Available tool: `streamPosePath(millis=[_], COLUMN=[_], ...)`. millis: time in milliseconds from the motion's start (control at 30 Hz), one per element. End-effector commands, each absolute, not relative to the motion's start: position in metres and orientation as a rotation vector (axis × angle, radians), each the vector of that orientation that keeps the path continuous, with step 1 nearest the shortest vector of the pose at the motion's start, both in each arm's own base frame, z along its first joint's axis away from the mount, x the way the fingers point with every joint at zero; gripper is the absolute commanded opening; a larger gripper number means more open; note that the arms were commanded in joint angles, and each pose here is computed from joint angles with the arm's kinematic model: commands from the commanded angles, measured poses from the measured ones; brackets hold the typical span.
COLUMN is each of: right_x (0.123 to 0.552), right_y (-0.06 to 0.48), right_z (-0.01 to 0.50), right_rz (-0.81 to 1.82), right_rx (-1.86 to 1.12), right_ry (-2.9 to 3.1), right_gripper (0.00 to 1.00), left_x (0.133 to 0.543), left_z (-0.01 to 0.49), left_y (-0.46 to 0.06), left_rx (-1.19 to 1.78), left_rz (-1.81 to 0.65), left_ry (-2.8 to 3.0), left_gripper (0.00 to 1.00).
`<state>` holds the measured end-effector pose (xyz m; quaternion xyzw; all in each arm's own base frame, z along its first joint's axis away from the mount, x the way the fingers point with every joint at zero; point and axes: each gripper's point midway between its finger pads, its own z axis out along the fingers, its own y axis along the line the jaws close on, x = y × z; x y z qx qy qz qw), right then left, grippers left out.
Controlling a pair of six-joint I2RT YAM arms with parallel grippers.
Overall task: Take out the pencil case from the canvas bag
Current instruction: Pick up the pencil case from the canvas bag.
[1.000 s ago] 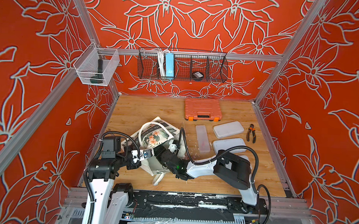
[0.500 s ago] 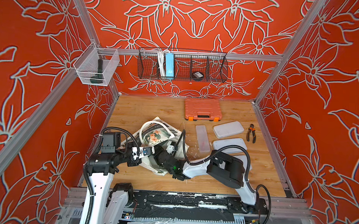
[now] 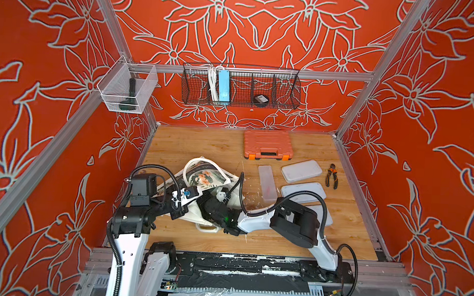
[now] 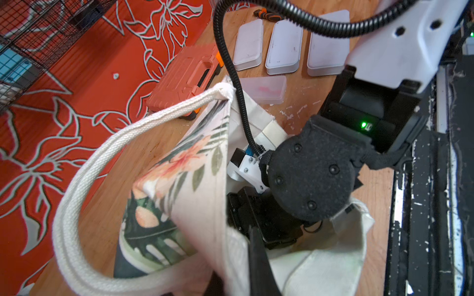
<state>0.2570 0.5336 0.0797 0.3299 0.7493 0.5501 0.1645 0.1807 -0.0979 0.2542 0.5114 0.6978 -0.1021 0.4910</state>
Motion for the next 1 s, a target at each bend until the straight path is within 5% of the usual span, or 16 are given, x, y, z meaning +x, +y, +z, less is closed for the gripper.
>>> streamPosePath(millis=[0,133,400,700,967], right_x=[0.248,0.264,0.306,0.291,0.274], right_y=[0.520,0.520,0.531,0.550,0.536], right_z=[0.006,-0.001,0.042,0.139,0.169], right_rz=[1.370,1.407,1.718,1.877,1.957], right_rx=[1.004,1.012,0.747,0.240,0.134], right_ry=[2.376,2.377,2.188,1.983,1.864], right_gripper=[0.83,0.83,0.60,0.48,0.36], left_x=[0.156,0.147,0.138,0.157,0.177], left_z=[0.336,0.355,0.300,0.221,0.203], left_y=[-0.132,-0.138,-0.131,-0.102,-0.084], left_rx=[1.221,1.160,1.338,1.583,1.660], left_rz=[-0.399,-0.492,-0.329,-0.014,0.131], left_ry=[1.339,1.312,1.352,1.401,1.424], left_gripper=[0.00,0.00,0.00,0.00,0.00])
